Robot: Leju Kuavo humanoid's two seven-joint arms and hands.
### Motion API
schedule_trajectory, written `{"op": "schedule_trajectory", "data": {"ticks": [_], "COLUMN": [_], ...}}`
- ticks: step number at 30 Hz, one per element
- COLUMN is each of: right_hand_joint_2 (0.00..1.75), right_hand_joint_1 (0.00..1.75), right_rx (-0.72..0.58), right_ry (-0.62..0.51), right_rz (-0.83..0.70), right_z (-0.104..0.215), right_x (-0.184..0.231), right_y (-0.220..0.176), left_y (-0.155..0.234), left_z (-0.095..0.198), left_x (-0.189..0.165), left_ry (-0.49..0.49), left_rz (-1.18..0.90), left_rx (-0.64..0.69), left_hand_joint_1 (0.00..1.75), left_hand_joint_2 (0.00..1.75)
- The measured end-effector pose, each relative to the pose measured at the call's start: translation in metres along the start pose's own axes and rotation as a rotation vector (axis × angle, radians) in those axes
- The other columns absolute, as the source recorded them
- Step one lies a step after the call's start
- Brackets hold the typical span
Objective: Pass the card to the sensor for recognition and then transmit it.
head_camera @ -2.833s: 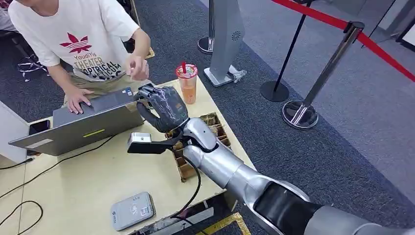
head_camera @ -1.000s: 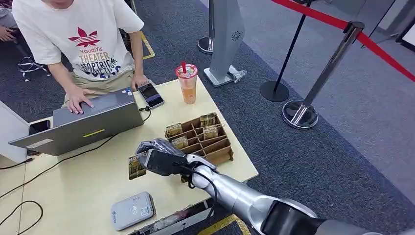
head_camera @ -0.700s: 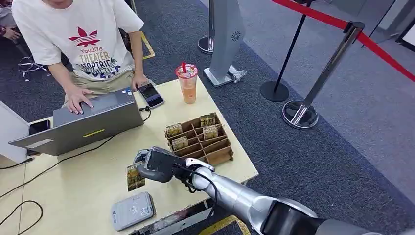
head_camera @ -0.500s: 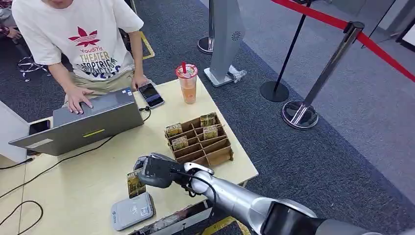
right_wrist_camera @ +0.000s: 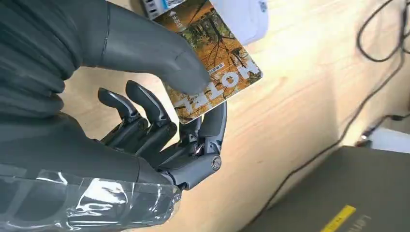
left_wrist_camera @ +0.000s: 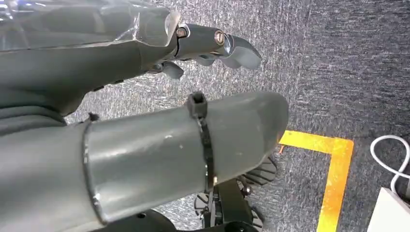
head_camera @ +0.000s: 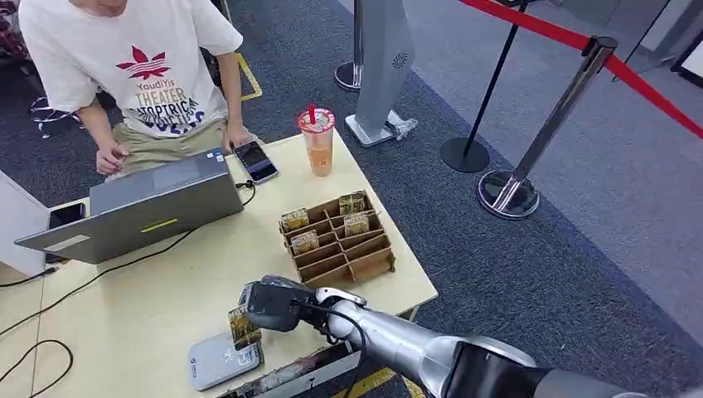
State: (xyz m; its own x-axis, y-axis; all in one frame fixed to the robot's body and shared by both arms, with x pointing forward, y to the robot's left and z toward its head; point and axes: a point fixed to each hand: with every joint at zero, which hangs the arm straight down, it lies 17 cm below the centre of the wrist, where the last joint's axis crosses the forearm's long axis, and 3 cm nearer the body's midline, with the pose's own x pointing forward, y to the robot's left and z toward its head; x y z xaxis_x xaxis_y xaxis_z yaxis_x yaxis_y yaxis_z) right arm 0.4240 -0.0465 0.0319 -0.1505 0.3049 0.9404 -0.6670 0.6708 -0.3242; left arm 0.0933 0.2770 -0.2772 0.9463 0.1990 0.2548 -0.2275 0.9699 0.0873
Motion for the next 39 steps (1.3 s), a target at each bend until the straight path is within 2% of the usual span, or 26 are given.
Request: {"op": "schedule_trajectory", "data": {"ticks": [20,39], "right_hand_joint_2": [1.75,1.75], "right_hand_joint_1": [1.75,1.75], "right_rx": [0.017,0.033], "right_ry": [0.136,0.160], "right_rz": [0.054,0.050], "right_z": [-0.007,-0.010], "right_x": [-0.030,-0.033], "right_y": [-0.028,-0.034], "left_y": [0.002,0.002], "left_z": [0.000,0.000], "left_x": [-0.003,-0.004], "left_ry": [0.008,0.009], "left_rz": [-0.007,-0.005], "left_rx": [0.010,0.011], "left_hand_joint_1": [0.00,0.00], "left_hand_joint_2": [0.00,0.00]}}
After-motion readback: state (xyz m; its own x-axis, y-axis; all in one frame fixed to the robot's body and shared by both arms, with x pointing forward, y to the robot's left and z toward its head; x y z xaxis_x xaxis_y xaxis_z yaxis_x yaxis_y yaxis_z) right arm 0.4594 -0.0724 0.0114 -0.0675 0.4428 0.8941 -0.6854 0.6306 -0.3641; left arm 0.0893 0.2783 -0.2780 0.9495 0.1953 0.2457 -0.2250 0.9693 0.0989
